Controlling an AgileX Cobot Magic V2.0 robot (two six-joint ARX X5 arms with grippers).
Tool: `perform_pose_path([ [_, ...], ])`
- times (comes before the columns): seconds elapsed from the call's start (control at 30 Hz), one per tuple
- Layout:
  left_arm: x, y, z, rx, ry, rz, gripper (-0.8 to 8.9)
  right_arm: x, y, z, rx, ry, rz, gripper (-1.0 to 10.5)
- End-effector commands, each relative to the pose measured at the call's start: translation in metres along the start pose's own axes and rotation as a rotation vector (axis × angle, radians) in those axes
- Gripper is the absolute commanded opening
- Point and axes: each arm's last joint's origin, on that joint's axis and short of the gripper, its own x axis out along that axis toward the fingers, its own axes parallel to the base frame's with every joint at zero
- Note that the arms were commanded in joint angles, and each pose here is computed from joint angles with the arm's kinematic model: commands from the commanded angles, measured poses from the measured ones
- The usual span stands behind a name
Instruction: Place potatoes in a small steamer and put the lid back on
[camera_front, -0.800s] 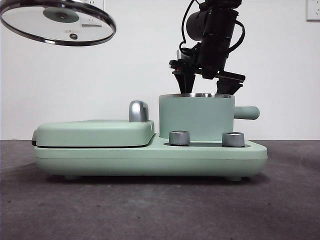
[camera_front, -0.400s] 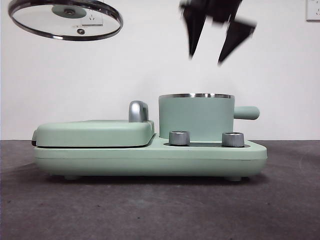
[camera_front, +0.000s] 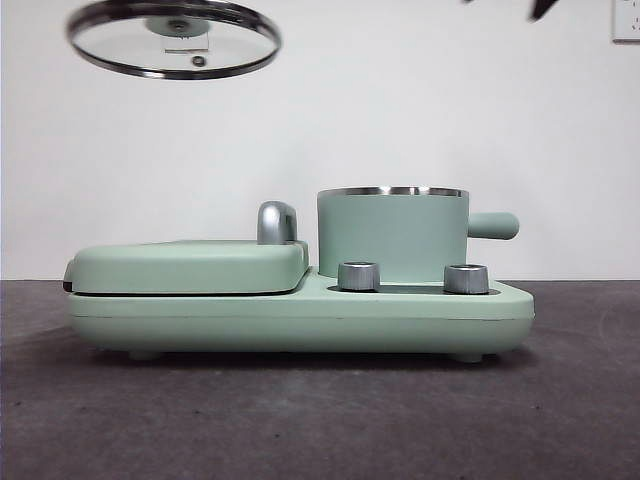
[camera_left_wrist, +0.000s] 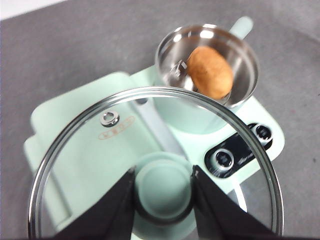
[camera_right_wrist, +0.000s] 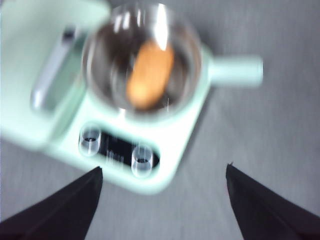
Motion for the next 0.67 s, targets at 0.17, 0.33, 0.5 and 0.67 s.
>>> perform_pose_path([
  [0.17,0.035,-0.021,0.015,0.025,-0.038,-0.073,0.08,-0.029,0.003,-0.09,-0.025,0.062,0.022,3.9],
  [0.33,0.067,-0.036,0.026,0.043,-0.008,-0.112,0.08,-0.024,0.006,-0.145,0.062,-0.086,0.098,3.9],
  [0.5,0.096,-0.047,0.044,0.051,0.0,-0.132,0.08,-0.009,0.005,-0.183,0.091,-0.195,0.162,3.9],
  [0.67,0.123,-0.051,0.065,0.049,0.014,-0.134,0.08,0.01,0.003,-0.209,0.109,-0.252,0.194,3.9],
])
